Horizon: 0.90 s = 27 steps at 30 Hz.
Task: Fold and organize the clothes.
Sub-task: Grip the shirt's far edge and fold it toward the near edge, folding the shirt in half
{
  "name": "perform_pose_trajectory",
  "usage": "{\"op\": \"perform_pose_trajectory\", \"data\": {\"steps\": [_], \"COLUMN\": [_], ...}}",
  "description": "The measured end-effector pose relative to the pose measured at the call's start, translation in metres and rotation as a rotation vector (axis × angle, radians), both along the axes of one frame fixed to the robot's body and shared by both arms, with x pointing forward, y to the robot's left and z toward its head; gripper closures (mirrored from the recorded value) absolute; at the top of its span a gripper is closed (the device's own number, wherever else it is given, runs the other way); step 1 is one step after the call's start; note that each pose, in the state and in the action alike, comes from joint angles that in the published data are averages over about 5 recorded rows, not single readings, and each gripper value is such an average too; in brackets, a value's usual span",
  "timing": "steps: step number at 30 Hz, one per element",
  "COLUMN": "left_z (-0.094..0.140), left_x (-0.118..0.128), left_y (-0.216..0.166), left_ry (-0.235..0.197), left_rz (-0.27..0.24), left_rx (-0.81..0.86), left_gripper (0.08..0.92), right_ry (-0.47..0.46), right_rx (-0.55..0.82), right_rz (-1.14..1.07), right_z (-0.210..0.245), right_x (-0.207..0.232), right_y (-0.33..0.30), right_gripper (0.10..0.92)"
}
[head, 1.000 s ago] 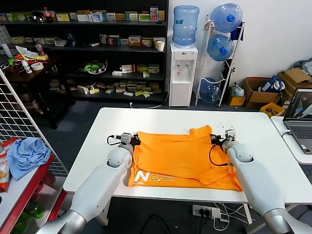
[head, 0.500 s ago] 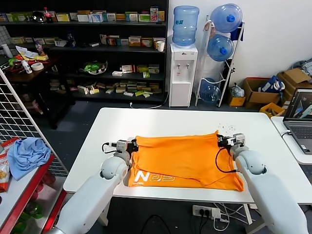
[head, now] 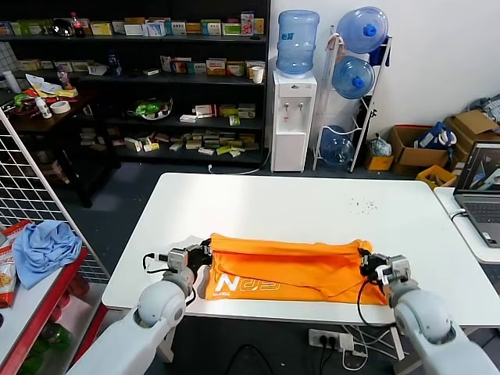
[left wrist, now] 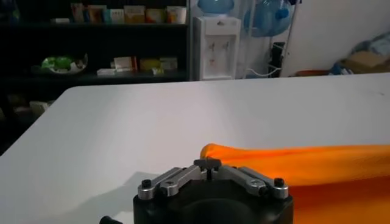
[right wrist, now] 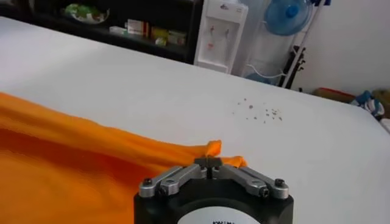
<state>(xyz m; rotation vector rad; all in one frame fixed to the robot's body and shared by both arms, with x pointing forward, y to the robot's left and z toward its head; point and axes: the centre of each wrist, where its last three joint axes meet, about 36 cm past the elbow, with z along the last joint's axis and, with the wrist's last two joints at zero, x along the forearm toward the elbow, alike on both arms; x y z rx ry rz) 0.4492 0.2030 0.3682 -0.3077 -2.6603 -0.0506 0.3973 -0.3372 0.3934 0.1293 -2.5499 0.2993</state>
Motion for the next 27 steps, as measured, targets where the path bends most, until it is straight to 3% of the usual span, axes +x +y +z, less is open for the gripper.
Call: {"op": "perform_pose_trajectory", "data": {"steps": [6, 19, 27], "left_z": [-0.010, -0.015, -0.021], "left_x": [-0.030, -0.041, -0.036], "left_y": [-0.006, -0.007, -0.006], "left_ry": [0.028, 0.016, 0.059], "left_rz": [-0.031, -0.026, 0.014], "left_rx": [-0.029, -0.081, -0.114], "left_gripper": [0.877, 0.507, 0.282], "right_ry": [0.038, 0.034, 0.033], "right_rx": [-0.025, -0.059, -0.059], "right_rz": [-0.004, -0.010, -0.008], "right_z": [-0.007, 0.001, 0.003], "right_x": [-0.037, -0.066, -0.071], "right_y": [0.008, 0.013, 0.018], "right_gripper": [0.852, 0.478, 0.257]}}
